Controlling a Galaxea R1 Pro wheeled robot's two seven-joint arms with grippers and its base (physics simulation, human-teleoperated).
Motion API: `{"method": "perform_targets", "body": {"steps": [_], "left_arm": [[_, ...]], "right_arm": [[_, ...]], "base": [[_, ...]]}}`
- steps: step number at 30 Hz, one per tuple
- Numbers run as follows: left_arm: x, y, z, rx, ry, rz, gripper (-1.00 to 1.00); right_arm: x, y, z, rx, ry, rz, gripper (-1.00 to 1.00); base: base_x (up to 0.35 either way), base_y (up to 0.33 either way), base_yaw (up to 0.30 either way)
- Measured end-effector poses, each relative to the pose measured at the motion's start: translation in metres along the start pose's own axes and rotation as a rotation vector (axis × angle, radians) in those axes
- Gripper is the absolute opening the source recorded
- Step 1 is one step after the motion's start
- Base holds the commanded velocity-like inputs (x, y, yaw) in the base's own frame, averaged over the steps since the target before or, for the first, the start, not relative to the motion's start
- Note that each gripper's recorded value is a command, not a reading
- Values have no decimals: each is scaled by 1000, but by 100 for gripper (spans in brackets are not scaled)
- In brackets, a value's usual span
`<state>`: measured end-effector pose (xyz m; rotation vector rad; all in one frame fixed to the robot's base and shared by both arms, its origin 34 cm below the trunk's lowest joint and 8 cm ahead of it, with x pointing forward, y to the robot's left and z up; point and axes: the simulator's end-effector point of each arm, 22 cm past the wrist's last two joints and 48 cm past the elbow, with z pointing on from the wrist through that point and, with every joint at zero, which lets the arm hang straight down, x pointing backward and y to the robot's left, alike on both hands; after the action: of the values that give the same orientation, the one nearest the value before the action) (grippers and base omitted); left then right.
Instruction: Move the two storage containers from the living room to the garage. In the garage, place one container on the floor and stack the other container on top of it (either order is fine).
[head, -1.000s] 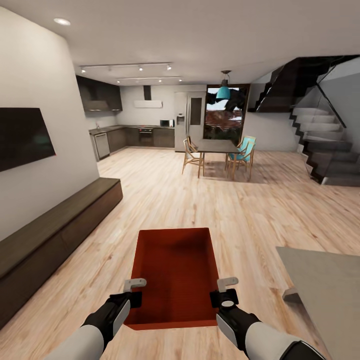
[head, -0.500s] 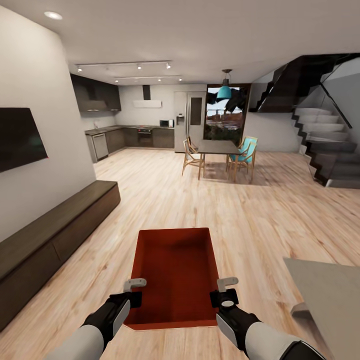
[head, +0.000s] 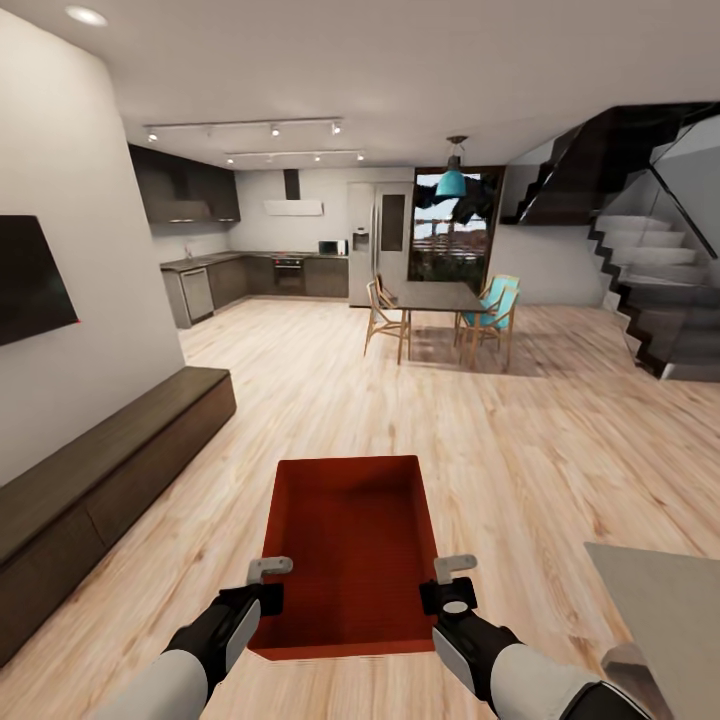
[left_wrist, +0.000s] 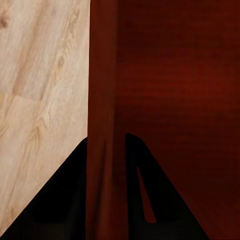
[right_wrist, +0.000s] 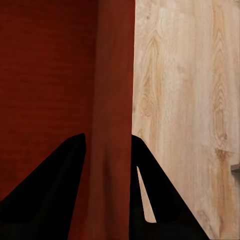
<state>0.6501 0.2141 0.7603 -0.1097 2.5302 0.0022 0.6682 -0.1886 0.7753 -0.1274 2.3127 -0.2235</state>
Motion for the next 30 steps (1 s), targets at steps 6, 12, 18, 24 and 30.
{"method": "perform_targets", "body": {"steps": [6,12,18,24,30], "left_arm": [[0,0,0,0,-1,0,-100],[0,0,0,0,0,0,-100],[0,0,0,0,0,0,-100],[0,0,0,0,0,0,-100],[0,0,0,0,0,0,-100]], "right_arm": [[0,0,0,0,-1,0,-100],[0,0,0,0,0,0,-100],[0,0,0,1,1,0,-100],[0,0,0,1,0,0,-100],[0,0,0,1,0,0,-100]], "base": [[320,0,-13],[320,0,-190],[320,0,-241],[320,0,-244],[320,0,-243]]}}
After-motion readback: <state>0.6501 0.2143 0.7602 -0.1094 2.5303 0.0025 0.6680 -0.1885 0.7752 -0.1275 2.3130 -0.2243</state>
